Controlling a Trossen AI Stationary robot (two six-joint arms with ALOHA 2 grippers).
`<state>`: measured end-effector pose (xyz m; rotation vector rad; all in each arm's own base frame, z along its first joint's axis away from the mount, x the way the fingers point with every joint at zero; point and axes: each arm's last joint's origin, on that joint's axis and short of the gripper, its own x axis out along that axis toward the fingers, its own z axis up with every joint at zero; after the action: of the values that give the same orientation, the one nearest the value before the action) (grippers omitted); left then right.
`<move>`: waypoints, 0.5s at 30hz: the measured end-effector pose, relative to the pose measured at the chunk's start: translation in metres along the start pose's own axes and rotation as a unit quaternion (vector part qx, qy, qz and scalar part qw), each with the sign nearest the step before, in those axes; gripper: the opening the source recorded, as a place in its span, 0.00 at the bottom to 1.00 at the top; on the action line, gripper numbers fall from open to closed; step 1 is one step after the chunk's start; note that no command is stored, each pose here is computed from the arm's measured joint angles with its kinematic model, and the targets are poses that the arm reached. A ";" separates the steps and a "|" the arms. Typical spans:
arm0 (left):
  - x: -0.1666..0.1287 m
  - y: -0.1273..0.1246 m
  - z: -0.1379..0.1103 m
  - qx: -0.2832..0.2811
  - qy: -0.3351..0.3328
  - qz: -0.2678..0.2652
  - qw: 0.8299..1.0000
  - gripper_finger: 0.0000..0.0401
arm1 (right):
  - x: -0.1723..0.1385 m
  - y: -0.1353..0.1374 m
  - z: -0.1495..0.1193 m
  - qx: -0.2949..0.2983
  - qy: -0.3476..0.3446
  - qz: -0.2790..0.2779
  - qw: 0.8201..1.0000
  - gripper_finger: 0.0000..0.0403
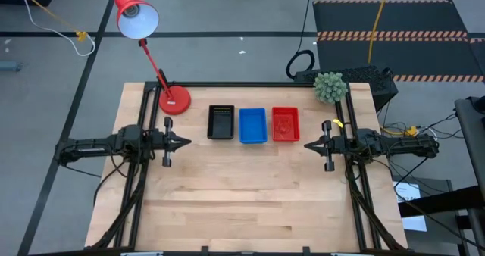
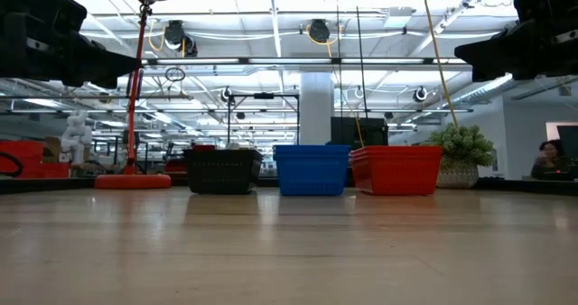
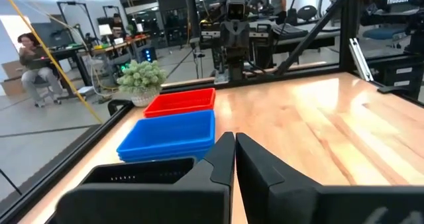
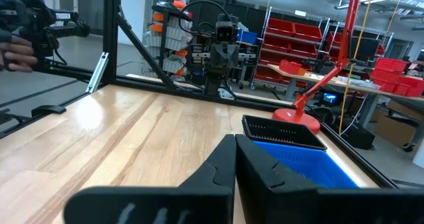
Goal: Stack baskets by color
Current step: Return to Home Position
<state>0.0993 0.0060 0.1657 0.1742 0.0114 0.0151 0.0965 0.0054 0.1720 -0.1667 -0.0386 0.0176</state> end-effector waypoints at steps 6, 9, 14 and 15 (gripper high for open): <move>0.000 0.000 0.000 0.000 0.000 0.000 1.000 0.01 | 0.000 0.000 0.000 0.000 0.000 0.000 1.000 0.00; 0.000 0.000 0.000 0.000 0.000 0.000 1.000 0.03 | 0.000 0.000 0.000 0.000 0.000 0.000 1.000 0.00; 0.000 0.000 0.000 0.000 0.000 0.000 1.000 0.07 | 0.000 0.000 0.000 0.000 0.000 0.000 1.000 0.00; 0.000 0.000 0.000 0.000 0.000 0.000 1.000 0.08 | 0.000 0.000 0.000 0.000 0.000 0.000 1.000 0.00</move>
<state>0.0993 0.0060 0.1657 0.1742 0.0114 0.0147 0.0965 0.0054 0.1719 -0.1666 -0.0382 0.0178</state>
